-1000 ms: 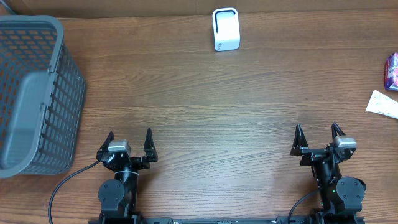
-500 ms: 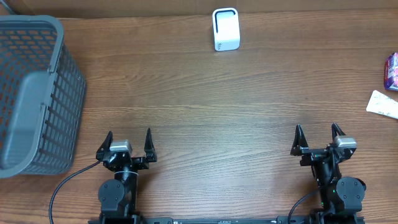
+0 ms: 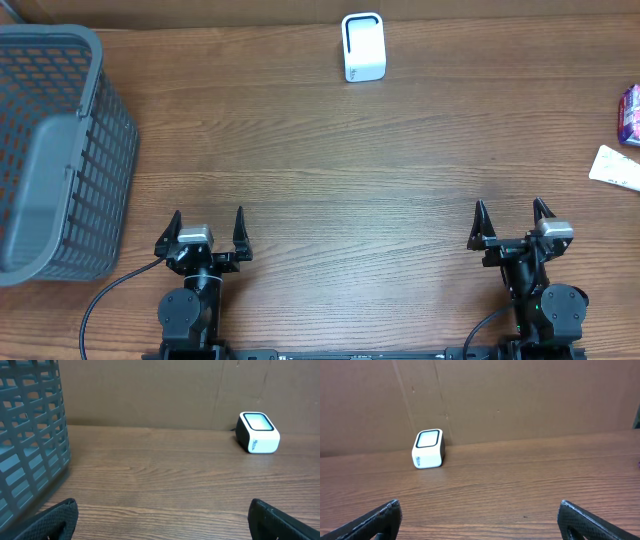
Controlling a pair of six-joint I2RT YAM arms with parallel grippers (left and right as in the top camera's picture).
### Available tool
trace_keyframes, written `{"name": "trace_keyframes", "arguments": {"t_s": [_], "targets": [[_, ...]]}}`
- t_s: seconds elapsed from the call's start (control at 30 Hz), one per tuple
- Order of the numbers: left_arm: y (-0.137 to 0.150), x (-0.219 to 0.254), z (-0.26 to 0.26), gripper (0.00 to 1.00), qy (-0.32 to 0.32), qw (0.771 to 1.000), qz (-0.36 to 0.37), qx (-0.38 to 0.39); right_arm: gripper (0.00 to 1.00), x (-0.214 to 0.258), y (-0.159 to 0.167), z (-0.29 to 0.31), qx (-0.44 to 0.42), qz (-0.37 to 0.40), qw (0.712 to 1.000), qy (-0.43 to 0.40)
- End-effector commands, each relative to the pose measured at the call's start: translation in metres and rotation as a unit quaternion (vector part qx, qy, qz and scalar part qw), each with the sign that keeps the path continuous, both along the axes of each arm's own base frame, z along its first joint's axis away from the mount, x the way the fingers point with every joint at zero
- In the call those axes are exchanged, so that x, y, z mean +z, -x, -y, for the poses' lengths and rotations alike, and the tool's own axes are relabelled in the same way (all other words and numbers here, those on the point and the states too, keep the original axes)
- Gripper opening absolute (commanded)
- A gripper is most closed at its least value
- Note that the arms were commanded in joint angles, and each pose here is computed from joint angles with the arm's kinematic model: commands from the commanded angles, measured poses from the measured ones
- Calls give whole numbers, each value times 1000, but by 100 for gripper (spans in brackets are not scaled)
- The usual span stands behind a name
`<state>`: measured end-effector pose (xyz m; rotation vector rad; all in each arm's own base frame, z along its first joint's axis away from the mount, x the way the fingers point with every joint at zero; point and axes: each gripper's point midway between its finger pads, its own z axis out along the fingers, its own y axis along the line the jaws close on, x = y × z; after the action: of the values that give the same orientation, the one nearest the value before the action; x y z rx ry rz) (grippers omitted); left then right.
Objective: Scan the item barcode
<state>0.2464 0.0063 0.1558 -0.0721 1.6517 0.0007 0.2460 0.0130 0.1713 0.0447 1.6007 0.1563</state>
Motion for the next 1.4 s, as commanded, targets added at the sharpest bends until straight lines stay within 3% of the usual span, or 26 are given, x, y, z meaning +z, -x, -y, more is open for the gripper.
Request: {"name": "trace_keyframes", "arguments": {"t_s": [0.0,1.07,1.37], "targets": [[0,2,-1,100,-9,1000,5,0,100,-1,0,-1,2,3,1000,-1],[0,1,-2,100,-10,1000,5,2,100,-1,0,-1,2,3,1000,-1],[1,1,-3,100,-38,999,3,5,100,-1,0,-1,2,4,1000,-1]]}}
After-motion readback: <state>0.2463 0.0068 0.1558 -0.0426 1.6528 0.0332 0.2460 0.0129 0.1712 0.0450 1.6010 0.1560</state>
